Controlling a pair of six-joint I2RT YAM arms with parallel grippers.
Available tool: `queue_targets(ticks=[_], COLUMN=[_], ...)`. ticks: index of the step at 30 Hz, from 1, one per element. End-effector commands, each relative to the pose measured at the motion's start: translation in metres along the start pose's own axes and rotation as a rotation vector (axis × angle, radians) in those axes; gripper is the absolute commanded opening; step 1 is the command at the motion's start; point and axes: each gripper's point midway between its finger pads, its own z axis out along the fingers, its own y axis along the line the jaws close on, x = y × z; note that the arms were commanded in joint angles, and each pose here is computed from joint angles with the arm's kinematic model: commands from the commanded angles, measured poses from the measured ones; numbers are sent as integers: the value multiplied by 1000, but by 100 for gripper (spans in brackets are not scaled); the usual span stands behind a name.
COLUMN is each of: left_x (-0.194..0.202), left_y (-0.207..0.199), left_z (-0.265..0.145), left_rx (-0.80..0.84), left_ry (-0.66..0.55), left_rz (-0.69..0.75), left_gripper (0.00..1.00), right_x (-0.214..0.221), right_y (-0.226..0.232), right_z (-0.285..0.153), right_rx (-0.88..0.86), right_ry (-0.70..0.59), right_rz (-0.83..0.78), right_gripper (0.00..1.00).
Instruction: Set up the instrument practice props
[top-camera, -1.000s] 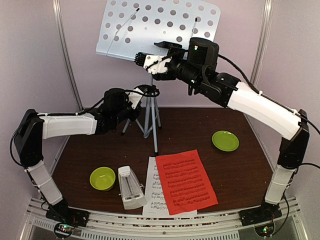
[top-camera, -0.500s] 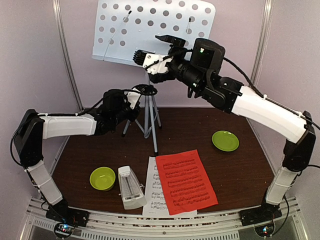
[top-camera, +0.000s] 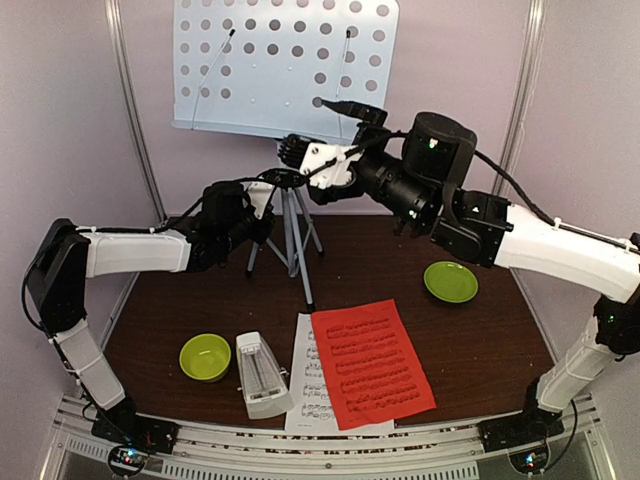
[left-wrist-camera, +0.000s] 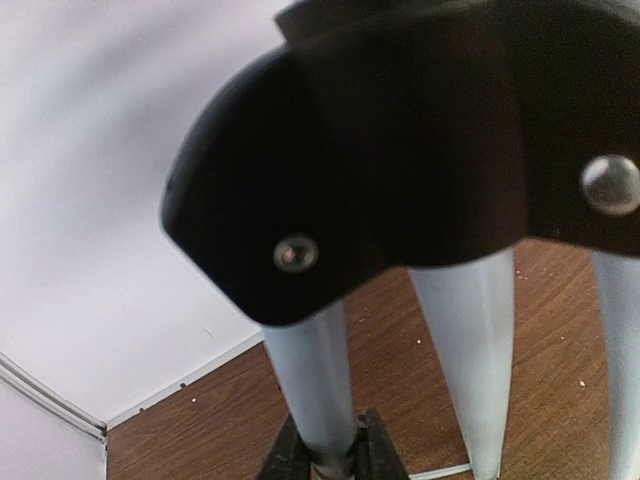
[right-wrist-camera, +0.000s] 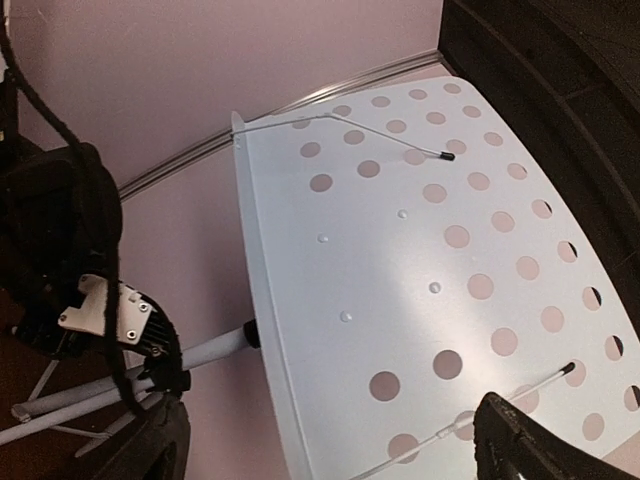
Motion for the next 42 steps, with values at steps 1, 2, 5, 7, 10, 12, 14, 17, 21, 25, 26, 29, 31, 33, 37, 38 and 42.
queue_targets(ticks=[1,2,5,7,10,12,14,17,21,25,26,29,31,33,37,38,42], left_x=[58,59,58,55,51,48,48,46,46,47,47,44,45,47,48,48,54], left_y=[-21,-21,-19,-18,-18,-20,-23,-23,-20,-12,-7,11,26,43,58,59,62], left_z=[-5,-5,-7,-9,-13,-17,-21,-26,-36,-52,-56,-62,-62,-60,-55,-52,-44], left_rx=[66,65,62,62,72,92,118,133,148,152,150,159,189,194,177,173,152], left_ry=[179,183,183,174,163,150,148,152,159,168,171,173,172,161,165,175,221], left_rz=[95,95,91,86,85,80,76,65,39,-17,-36,-142,-245,-336,-389,-391,-399], left_gripper=[0,0,11,16,25,36,48,58,67,75,78,83,85,98,98,98,98], right_x=[2,5,15,21,31,41,49,56,64,72,74,82,91,102,116,118,116], right_y=[5,7,10,13,27,41,50,63,86,111,117,131,137,145,159,163,188], right_z=[-21,-24,-35,-42,-53,-60,-66,-74,-82,-86,-86,-77,-67,-55,-24,-16,18], right_rx=[8,7,19,18,-8,-27,-25,-37,-83,-162,-183,-239,-248,-272,-340,-352,-451], right_ry=[30,40,65,81,110,142,170,176,201,236,248,292,316,336,346,340,365], right_rz=[119,146,242,306,393,451,508,585,680,787,816,891,963,1049,1239,1259,1273], right_gripper=[100,100,100,100,100,100,100,100,100,100,100,100,100,100,100,100,95])
